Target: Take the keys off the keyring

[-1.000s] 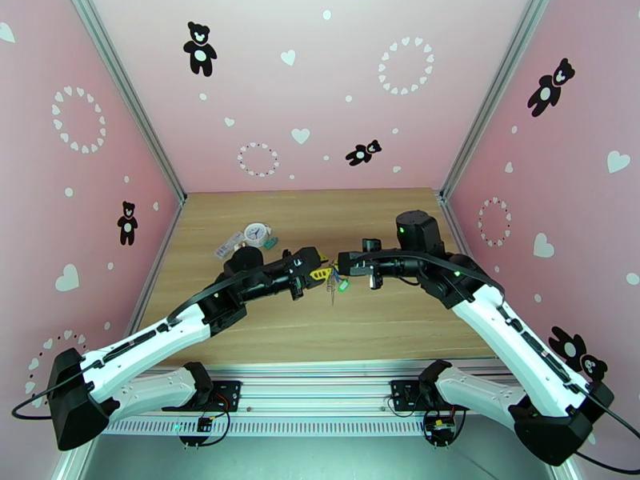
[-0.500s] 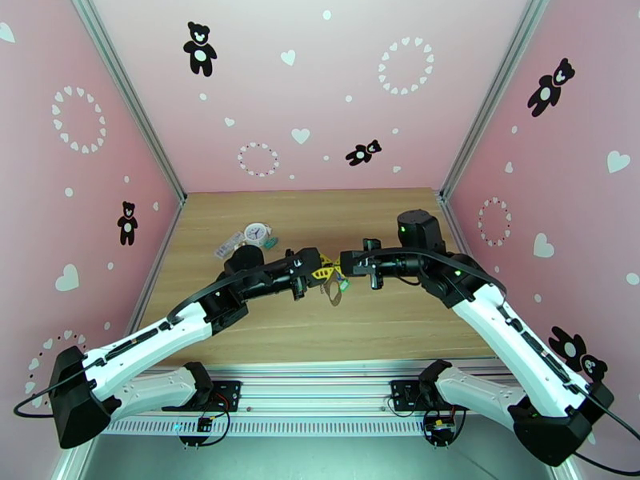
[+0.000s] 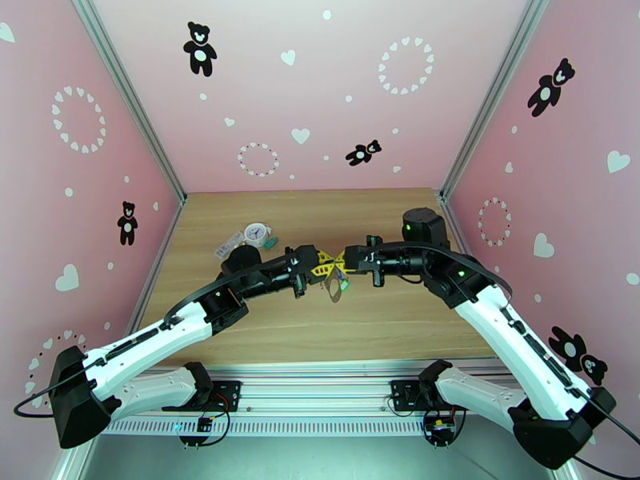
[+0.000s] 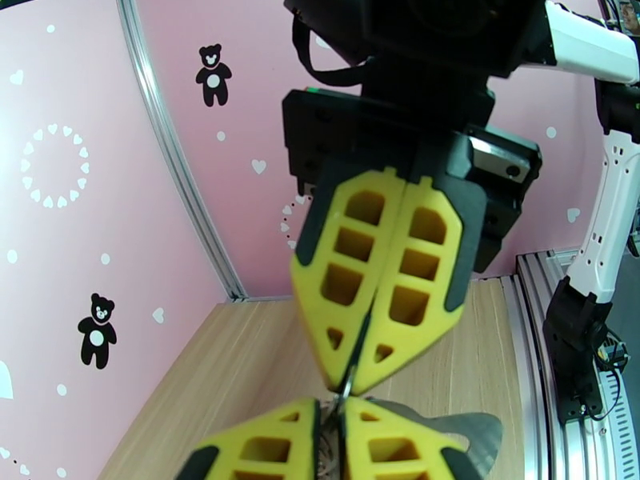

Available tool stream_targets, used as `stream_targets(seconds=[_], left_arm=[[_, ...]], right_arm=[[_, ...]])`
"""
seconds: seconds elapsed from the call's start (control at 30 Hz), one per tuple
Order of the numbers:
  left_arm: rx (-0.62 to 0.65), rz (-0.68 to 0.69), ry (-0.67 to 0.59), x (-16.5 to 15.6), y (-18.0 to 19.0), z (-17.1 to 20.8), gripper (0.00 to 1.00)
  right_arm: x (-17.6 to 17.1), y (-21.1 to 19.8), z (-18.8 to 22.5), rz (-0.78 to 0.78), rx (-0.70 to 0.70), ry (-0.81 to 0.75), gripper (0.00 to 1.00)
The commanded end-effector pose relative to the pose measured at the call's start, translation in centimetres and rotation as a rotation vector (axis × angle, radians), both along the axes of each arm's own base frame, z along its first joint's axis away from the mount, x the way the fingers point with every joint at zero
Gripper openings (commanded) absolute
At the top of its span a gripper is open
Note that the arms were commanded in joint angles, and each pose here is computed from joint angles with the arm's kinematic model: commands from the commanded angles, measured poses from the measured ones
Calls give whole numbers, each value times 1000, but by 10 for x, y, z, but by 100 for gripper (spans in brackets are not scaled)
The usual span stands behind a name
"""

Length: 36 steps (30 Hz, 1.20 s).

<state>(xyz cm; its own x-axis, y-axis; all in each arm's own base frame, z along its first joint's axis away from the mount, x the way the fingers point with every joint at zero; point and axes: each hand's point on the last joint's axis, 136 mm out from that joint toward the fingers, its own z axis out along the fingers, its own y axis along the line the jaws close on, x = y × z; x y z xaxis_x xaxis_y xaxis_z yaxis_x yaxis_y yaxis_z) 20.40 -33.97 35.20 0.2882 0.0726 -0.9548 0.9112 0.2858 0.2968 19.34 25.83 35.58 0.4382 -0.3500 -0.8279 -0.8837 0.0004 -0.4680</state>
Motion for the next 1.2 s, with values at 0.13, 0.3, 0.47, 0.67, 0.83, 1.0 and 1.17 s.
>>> stream_targets(seconds=[0.13,0.3,0.47,0.67,0.83,1.0,1.17], left_arm=[[-27,-22,-1,-1,-1,5,13],[-27,-25,1,0,-1,5,9],[-26,-20,-3,1,-1,6,4],[-37,-7,-23,1,3,12,0],[-42,-15,-36,0,5,16,0],[-45,-17,-37,-1,7,18,0],[-48,-29,-35,-4,8,20,0]], right_arm=[[-11,1,20,41,68,-17,0],[-9,1,20,36,71,-7,0],[-9,1,20,30,69,5,0],[-12,-3,18,8,43,42,11],[-12,-11,18,-55,33,92,25],[-5,-22,15,-173,41,166,29],[10,-32,-3,-321,24,247,34]])
